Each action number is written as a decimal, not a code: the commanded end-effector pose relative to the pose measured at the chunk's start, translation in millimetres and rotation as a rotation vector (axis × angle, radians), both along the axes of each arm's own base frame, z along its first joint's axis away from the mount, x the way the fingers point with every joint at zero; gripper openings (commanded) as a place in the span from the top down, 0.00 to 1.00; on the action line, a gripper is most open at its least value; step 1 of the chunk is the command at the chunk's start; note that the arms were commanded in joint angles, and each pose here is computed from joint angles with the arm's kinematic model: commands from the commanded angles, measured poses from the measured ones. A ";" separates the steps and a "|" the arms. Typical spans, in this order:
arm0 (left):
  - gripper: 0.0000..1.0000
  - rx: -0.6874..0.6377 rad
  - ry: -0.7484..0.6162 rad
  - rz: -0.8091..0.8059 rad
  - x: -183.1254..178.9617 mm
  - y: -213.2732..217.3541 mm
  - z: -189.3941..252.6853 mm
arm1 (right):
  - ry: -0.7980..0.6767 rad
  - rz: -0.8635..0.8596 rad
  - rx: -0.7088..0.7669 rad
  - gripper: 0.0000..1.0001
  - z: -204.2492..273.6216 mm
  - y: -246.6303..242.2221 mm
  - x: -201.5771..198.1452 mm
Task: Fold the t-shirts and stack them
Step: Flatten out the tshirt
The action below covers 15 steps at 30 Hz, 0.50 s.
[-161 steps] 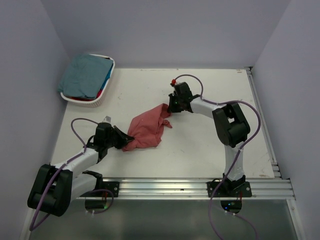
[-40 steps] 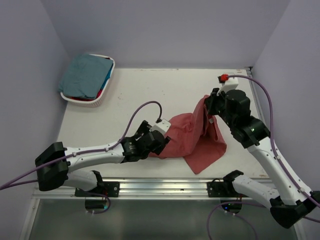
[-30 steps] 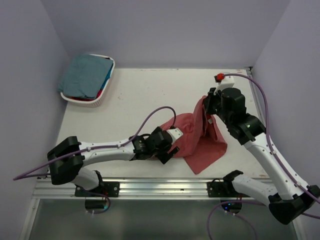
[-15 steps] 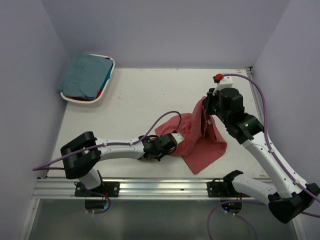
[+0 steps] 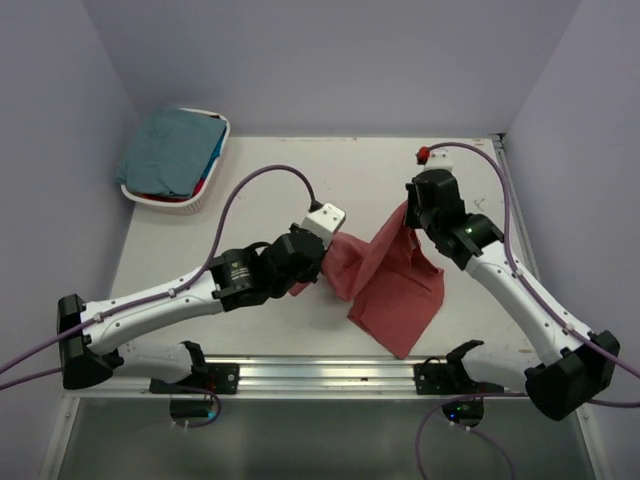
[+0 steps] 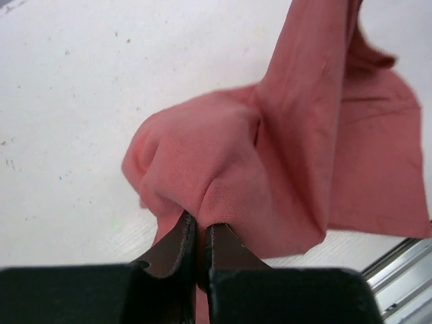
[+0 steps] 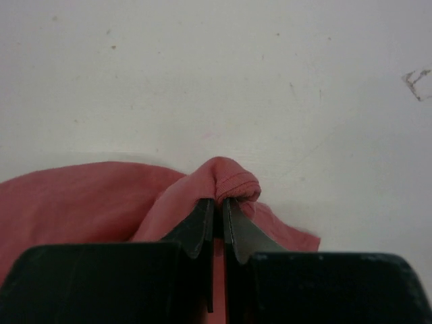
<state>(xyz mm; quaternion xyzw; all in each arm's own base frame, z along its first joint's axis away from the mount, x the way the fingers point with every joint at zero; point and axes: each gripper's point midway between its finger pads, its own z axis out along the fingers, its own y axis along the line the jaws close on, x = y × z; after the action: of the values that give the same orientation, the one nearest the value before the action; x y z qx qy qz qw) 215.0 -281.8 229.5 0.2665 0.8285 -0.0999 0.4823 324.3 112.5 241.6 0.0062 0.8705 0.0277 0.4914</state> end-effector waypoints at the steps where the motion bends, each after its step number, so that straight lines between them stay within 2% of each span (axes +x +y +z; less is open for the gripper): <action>1: 1.00 -0.101 0.020 0.018 -8.3 3.1 37.3 | 0.054 -0.109 -0.032 1.00 -10.8 -12.6 8.3; 5: 1.00 -0.223 0.022 0.039 -15.0 9.7 64.7 | 0.147 -0.174 -0.050 1.00 -46.1 -18.1 19.4; 7: 1.00 -0.241 -0.006 0.109 -10.4 24.5 70.2 | 0.190 -0.188 -0.045 1.00 -69.2 -19.4 30.0; 12: 1.00 -0.262 0.004 0.179 -3.3 38.4 61.2 | 0.243 -0.155 0.000 1.00 -108.4 -3.8 61.6; 15: 1.00 -0.218 0.060 0.198 3.0 40.9 27.7 | 0.237 -0.112 0.040 1.00 -113.5 16.7 91.2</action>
<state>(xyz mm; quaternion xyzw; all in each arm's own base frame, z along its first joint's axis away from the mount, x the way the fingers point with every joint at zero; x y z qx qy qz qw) 209.2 -244.7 279.4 0.1530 0.8351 -0.1561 0.5048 373.1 98.1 106.3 0.0635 0.9376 -0.0464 0.3386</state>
